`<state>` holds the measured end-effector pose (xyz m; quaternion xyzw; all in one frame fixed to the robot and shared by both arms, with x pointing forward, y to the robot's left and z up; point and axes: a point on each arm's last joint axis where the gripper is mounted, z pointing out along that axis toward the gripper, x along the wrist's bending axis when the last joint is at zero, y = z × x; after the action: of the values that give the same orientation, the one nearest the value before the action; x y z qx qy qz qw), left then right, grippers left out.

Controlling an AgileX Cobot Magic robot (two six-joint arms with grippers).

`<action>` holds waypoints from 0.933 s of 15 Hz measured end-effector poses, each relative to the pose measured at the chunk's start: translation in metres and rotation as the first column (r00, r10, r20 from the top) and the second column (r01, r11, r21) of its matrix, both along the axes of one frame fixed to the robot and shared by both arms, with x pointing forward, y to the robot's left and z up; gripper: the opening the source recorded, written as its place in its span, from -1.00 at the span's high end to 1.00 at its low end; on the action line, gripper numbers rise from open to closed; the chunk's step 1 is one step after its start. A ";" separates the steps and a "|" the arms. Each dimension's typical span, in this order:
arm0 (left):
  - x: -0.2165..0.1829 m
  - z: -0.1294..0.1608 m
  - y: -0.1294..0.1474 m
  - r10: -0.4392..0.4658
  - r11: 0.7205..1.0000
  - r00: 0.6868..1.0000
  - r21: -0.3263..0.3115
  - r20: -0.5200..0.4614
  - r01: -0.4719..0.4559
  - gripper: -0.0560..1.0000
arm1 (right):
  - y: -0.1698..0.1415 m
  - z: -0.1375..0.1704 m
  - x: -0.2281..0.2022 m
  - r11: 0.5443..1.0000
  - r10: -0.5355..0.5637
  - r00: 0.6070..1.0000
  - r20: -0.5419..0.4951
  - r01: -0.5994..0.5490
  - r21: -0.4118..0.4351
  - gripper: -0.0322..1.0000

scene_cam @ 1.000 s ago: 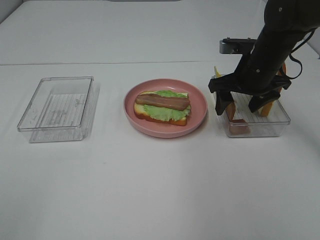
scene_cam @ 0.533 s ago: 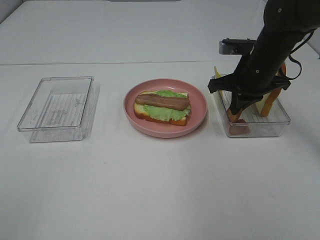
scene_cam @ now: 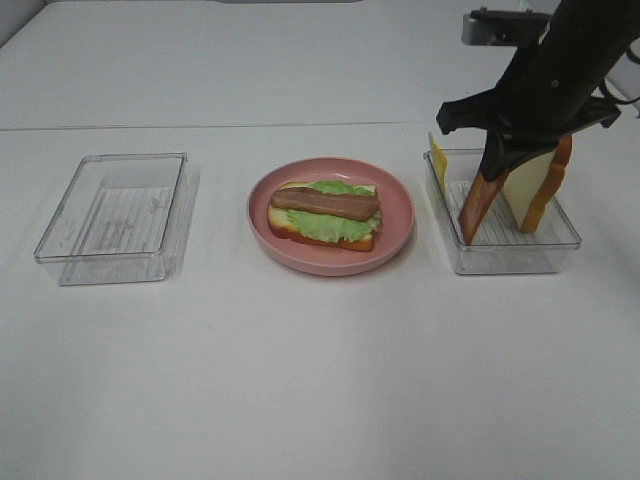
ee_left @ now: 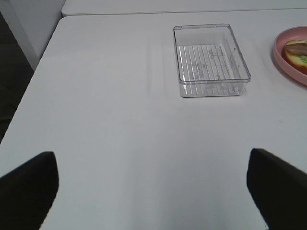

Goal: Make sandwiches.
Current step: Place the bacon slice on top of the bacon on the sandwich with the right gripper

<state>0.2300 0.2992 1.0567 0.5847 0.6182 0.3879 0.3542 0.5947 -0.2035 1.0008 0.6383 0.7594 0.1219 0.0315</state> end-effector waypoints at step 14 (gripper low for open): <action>0.000 0.000 0.000 0.000 1.000 1.000 0.000 0.000 0.000 -0.98 | 0.160 0.037 -0.005 0.933 0.328 0.926 0.189 -0.349 0.088 0.90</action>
<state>0.2300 0.2992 1.0567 0.5847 0.6182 0.3879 0.3542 0.5897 -0.0434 1.0379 0.4854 0.8440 0.2253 0.0370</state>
